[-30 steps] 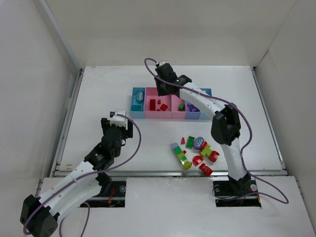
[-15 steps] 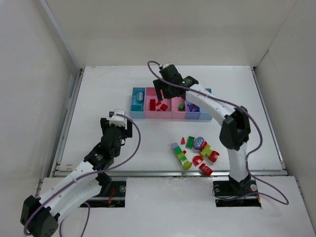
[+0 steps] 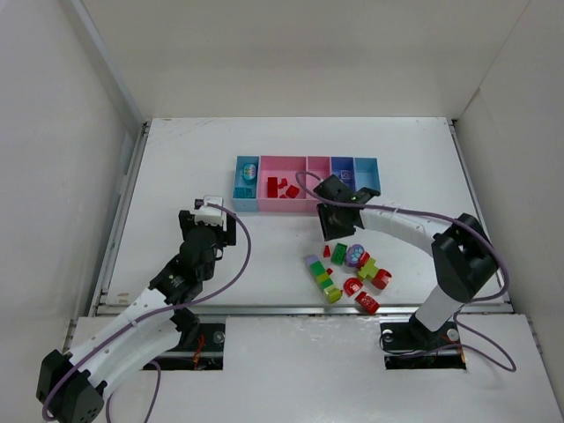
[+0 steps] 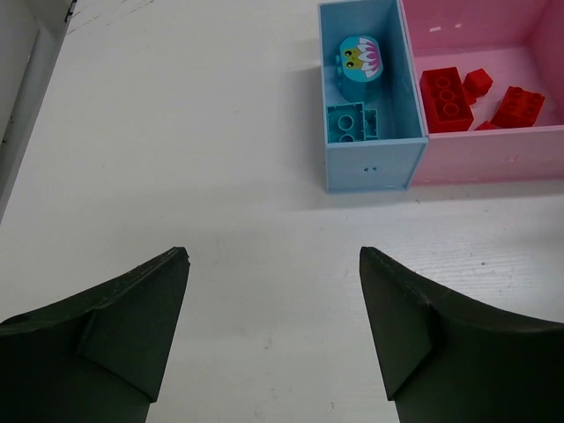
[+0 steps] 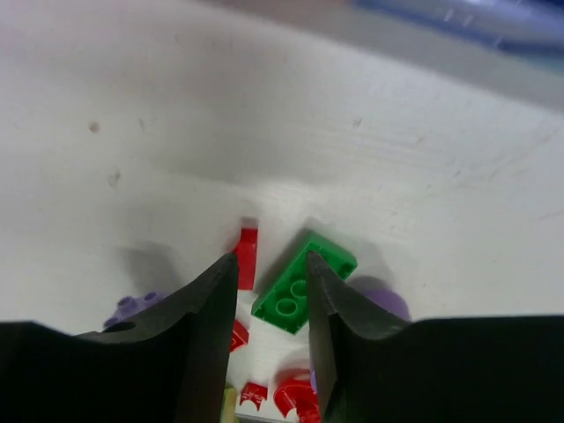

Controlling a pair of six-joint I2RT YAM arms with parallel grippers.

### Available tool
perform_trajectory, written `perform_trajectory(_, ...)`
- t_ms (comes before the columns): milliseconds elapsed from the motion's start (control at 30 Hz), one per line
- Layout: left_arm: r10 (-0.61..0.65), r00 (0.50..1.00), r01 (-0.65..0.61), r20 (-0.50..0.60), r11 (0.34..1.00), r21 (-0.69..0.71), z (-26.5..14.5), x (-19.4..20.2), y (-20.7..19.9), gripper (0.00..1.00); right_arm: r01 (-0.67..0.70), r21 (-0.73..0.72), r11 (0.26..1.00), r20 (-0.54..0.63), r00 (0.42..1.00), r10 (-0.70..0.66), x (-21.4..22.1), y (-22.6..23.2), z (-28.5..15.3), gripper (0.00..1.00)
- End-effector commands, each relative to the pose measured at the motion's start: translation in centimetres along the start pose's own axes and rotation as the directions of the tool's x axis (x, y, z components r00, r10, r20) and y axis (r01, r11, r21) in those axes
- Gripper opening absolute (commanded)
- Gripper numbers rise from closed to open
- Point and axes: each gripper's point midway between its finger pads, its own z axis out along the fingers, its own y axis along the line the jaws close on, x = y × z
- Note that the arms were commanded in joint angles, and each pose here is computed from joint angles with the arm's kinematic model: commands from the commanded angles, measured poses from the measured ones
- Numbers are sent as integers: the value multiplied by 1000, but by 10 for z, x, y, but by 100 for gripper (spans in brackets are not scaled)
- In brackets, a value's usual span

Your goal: Sort the legos into containers by color

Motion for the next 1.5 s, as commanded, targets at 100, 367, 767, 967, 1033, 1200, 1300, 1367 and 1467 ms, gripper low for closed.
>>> perform_trajectory(100,-17,999,17,34,1000,12,0,-7,-2,75,-67,-73,995,-14,998,66,13,24,11,43)
perform_trajectory(367,-17,999,17,34,1000,12,0,-7,-2,75,-50,-135,990,-34,998,46,19,43,22,44)
perform_trajectory(767,-17,999,17,34,1000,12,0,-7,-2,75,-40,-11,999,-76,996,39,42,27,24,43)
perform_trajectory(967,-17,999,17,34,1000,12,0,-7,-2,75,-27,-5,1000,-16,1000,27,22,33,4,43)
perform_trajectory(1033,-17,999,17,34,1000,12,0,-7,-2,75,-26,20,999,-4,1000,27,18,28,-2,43)
perform_trajectory(1200,-17,999,17,34,1000,12,0,-7,-2,75,-41,75,996,-29,999,43,26,17,-4,47)
perform_trajectory(1300,-17,999,17,33,1000,22,0,-7,-3,75,-55,86,995,-62,996,61,40,14,1,48)
perform_trajectory(1367,-17,999,17,33,1000,22,0,-7,-3,75,-67,77,995,-66,995,72,44,15,5,48)
perform_trajectory(1467,-17,999,17,33,1000,22,0,-7,-3,75,-78,20,997,-74,994,79,45,26,7,48)
